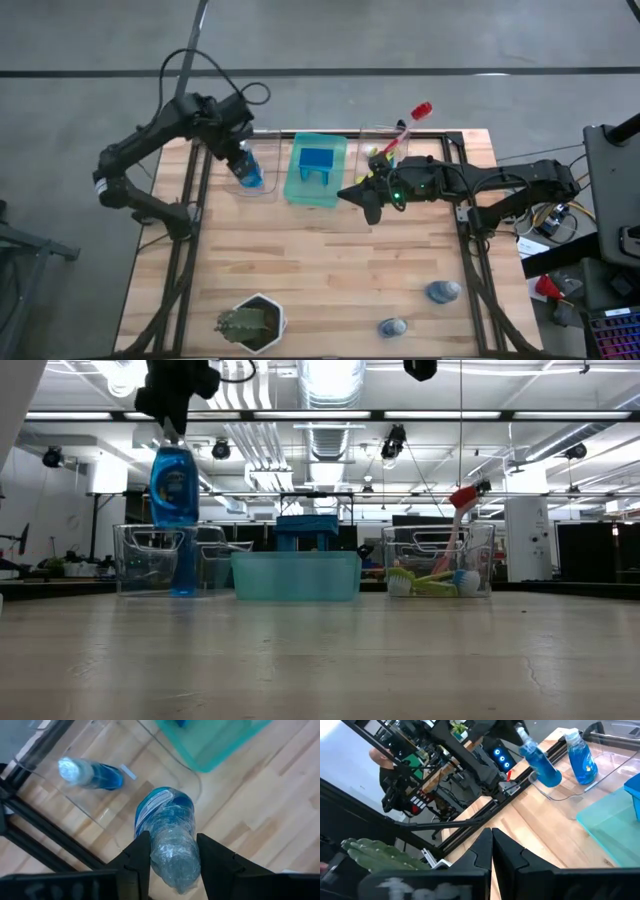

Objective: Pick & Place Kitchen Sink Supplies
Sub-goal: Put the dishwashing liquid into the left transparent bin

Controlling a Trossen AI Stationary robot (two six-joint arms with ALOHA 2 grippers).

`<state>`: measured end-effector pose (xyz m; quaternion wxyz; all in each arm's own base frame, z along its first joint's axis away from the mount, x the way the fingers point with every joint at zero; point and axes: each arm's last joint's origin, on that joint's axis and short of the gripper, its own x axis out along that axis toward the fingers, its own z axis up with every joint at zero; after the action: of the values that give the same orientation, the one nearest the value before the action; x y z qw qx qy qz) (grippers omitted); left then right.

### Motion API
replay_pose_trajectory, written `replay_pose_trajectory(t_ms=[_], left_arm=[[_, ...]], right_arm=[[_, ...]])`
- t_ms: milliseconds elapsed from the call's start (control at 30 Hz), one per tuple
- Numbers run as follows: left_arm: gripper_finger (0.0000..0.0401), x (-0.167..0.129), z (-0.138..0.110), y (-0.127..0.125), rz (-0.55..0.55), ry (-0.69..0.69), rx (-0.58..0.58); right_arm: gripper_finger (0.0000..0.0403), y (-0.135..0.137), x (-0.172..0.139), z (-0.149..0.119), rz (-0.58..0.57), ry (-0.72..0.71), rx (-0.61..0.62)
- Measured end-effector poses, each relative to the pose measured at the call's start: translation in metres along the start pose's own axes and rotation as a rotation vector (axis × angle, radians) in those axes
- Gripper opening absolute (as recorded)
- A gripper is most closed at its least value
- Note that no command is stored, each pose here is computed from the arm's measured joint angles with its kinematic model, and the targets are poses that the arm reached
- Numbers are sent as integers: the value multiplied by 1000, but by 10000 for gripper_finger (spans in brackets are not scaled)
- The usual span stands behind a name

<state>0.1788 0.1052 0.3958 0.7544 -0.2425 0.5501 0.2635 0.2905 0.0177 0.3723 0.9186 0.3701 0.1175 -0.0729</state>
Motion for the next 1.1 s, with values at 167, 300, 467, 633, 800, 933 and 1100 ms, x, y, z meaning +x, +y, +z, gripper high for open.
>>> replay_pose_trajectory(t_ms=[167,300,467,633,800,933,1100], left_arm=[[126,10,8,11,22,34,25],[126,19,13,18,32,25,26],[126,35,12,24,35,51,43],[126,59,9,29,35,99,49],[126,76,7,31,28,103,54],[126,88,2,34,38,134,43],[126,98,1,37,38,124,35]], right_arm=[[9,0,0,1,-8,-12,1],[8,0,0,0,-8,-12,1],[8,1,0,2,4,-24,4],[8,1,0,2,7,-27,4],[8,1,0,2,7,-28,4],[8,1,0,2,6,-28,-1],[8,1,0,2,5,-29,-3]])
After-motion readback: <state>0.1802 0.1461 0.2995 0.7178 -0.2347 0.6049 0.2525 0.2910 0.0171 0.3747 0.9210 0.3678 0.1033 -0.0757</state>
